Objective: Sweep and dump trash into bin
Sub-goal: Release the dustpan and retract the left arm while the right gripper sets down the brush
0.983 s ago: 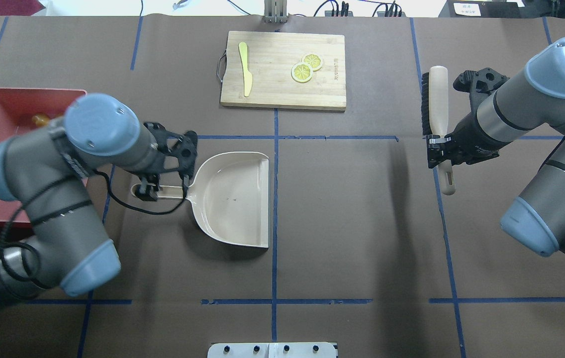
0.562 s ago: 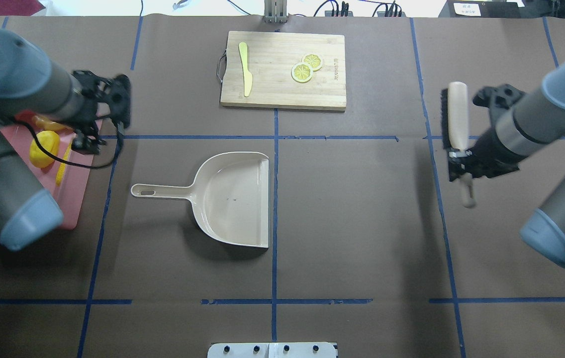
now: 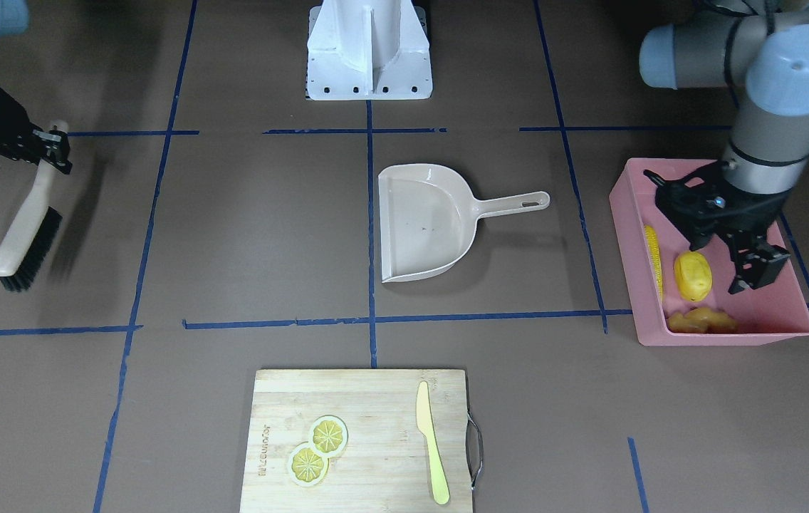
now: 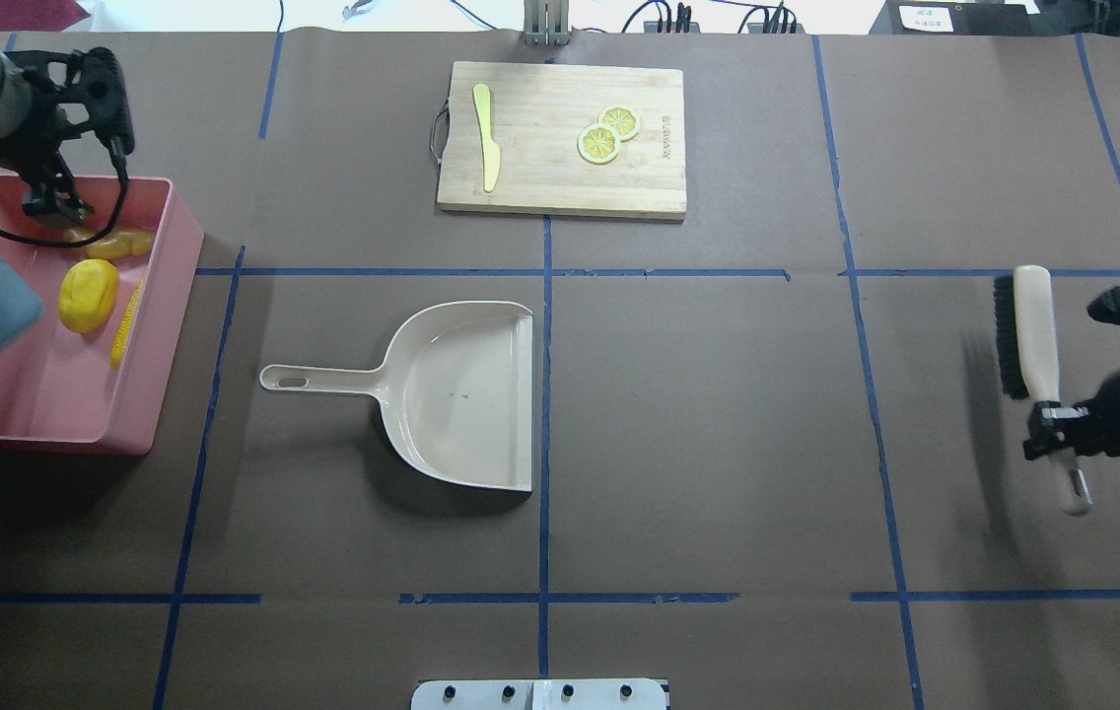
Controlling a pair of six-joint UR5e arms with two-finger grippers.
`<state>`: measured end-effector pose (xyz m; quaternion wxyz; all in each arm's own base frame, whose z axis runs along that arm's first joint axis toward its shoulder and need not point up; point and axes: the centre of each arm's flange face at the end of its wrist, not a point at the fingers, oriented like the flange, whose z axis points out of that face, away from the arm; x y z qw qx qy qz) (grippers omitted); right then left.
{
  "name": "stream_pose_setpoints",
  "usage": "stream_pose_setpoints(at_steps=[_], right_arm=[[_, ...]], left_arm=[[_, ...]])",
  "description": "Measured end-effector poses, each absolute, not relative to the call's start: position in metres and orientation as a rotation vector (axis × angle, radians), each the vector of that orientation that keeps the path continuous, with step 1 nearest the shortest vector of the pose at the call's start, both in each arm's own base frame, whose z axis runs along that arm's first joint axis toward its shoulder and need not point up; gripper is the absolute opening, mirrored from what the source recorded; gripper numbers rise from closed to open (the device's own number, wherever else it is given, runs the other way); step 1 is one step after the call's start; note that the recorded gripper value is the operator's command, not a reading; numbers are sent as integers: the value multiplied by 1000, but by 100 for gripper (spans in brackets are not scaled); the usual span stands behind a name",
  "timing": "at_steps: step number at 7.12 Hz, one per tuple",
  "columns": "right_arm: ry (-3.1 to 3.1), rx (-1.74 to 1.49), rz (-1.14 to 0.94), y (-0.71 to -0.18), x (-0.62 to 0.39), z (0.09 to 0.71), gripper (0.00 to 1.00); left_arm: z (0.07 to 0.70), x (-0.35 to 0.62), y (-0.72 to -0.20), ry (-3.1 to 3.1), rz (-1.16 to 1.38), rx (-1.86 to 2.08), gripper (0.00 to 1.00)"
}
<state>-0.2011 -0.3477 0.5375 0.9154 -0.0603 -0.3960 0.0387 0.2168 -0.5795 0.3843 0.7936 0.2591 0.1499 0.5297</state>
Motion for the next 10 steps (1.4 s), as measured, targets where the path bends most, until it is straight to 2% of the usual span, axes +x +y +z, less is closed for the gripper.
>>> stream_pose_setpoints(at_steps=[3,5,6,7,8,10], right_arm=[[-815,-158,3,-329,-182,591,8],[-825,-174,-10,-329,-183,597,31],[-827,-175,-13,-330,-185,597,54],[-830,-174,-15,-331,-186,596,91],[-833,-171,-17,-333,-188,594,100],[-856,-135,14,-340,-173,579,100]], left_arm=[[404,204,-593,352,1102,520,87],[407,206,-596,355,1098,513,87],[409,207,-597,356,1097,512,87],[410,208,-597,356,1098,510,88],[411,209,-598,356,1099,508,96],[412,208,-598,356,1101,506,99]])
